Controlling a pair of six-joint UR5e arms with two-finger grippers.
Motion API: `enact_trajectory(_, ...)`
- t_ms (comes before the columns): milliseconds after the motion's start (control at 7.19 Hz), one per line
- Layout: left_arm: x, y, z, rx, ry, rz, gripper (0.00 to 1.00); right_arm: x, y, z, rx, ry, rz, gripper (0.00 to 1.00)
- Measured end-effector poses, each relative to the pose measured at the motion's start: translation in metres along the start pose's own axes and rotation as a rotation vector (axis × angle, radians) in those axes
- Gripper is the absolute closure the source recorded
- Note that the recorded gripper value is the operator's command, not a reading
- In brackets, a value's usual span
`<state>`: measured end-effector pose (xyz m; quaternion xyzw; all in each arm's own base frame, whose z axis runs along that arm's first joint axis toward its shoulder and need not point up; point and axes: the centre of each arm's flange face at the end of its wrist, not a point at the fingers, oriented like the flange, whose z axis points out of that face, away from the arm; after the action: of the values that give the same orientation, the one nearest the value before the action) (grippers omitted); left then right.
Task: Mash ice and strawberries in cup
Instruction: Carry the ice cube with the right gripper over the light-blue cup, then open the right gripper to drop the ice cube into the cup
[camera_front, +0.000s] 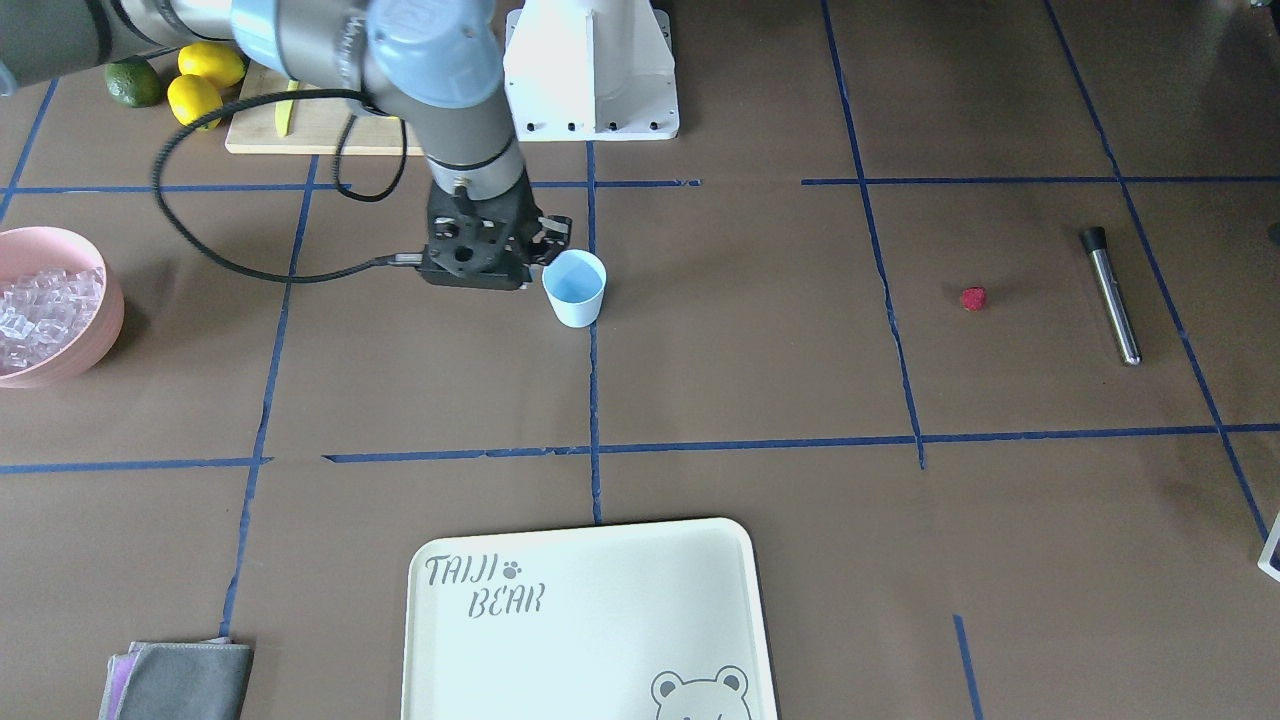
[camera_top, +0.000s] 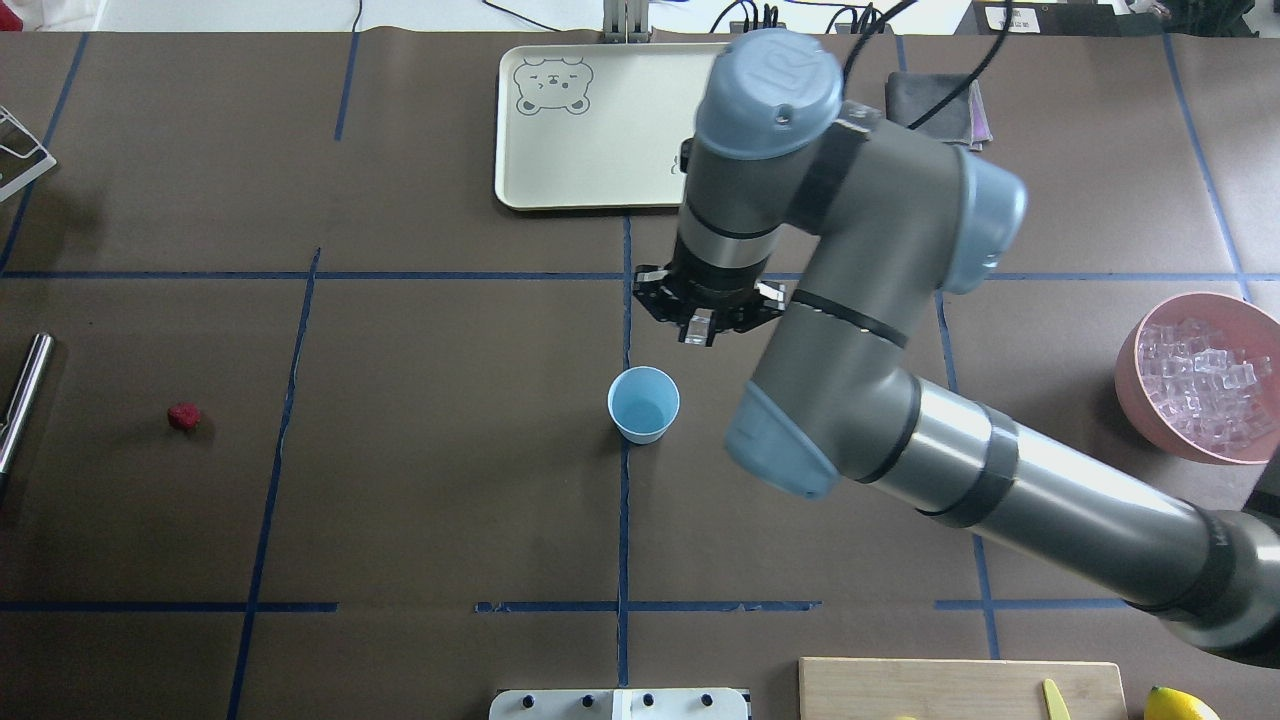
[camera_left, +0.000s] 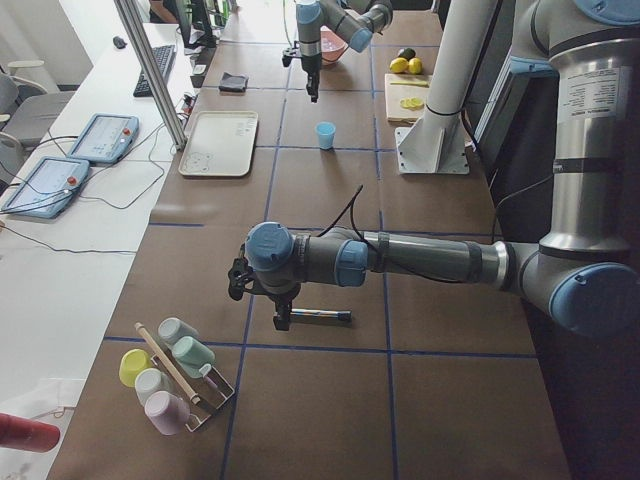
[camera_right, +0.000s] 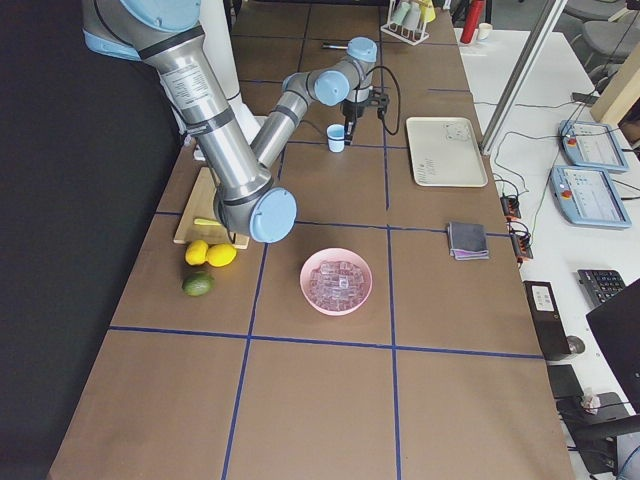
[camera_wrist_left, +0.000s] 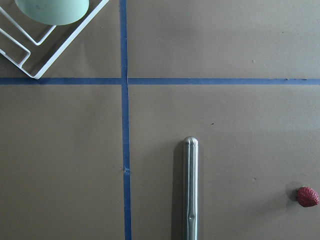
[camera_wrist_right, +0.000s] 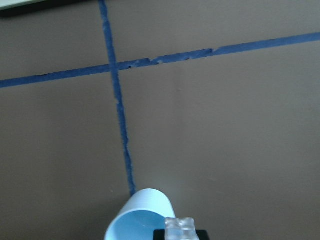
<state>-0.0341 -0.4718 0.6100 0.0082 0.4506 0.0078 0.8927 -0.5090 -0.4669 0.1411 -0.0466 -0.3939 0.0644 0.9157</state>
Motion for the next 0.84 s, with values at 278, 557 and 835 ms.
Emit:
enact_trajectory(278,-0.001,0.0,0.001,-0.003,0.0,-0.003,0.0,-0.03,0.01,0.028,0.007,0.011,0.011,0.98)
enact_trajectory(557,-0.001,0.0,0.001,-0.003,0.001,-0.004,0.0,-0.032,0.016,0.038,-0.006,0.026,0.014,0.98)
enact_trajectory(835,-0.001,0.0,0.001,-0.003,0.0,-0.004,0.0,-0.032,0.024,0.037,-0.055,0.042,0.027,0.93)
